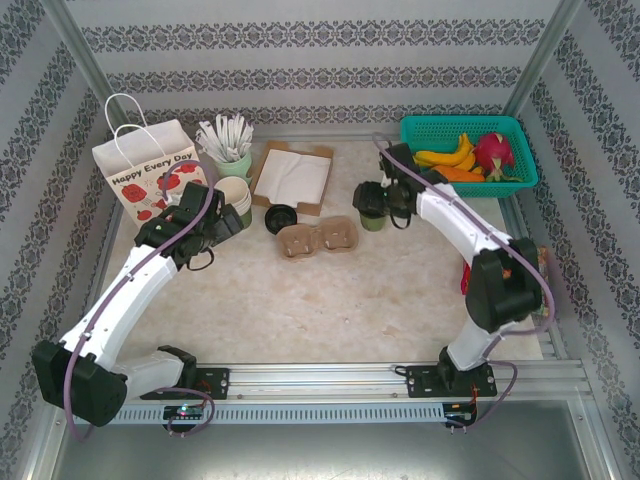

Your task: Pack the takeout coffee

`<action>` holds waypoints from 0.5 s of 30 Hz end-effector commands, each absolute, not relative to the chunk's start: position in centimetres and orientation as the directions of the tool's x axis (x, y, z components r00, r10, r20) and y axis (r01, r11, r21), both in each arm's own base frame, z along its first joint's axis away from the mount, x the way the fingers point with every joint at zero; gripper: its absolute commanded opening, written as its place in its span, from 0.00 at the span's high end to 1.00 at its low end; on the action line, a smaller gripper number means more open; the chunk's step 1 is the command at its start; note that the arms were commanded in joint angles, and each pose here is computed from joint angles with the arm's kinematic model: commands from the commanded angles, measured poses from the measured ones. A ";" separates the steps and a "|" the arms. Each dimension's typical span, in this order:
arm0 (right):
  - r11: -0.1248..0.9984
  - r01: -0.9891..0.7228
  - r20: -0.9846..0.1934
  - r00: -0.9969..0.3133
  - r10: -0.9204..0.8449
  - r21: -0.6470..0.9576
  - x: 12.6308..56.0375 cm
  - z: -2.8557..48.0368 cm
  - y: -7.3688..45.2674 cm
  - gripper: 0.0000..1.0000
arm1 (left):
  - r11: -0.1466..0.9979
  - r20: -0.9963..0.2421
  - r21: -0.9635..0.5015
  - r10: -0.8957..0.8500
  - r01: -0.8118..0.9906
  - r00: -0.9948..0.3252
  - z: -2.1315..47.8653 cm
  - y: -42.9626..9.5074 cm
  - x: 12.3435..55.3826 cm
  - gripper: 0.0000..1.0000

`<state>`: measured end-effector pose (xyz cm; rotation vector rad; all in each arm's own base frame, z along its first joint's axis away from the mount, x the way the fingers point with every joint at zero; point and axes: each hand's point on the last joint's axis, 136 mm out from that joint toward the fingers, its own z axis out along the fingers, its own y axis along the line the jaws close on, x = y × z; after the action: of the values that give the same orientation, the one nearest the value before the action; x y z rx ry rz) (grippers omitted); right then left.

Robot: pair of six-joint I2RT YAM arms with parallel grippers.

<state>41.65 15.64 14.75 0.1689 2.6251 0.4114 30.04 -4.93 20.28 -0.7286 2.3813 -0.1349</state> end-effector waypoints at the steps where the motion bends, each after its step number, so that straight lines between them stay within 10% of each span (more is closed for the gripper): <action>1: 0.943 -0.002 -0.427 -0.892 0.149 0.333 43.7 15.2 16.7 0.20 | 0.814 -0.552 -0.233 -0.561 -0.532 -0.616 19.9 -3.3 28.8 0.00; 15: 0.919 0.011 -0.379 -0.909 0.173 0.393 52.0 13.6 18.3 0.19 | 0.818 -0.642 -0.301 -0.554 -0.490 -0.529 21.0 -2.3 27.8 0.00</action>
<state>51.61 17.95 13.83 0.1431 2.6390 0.5165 27.45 -2.96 20.43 -0.7521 2.2766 -0.1229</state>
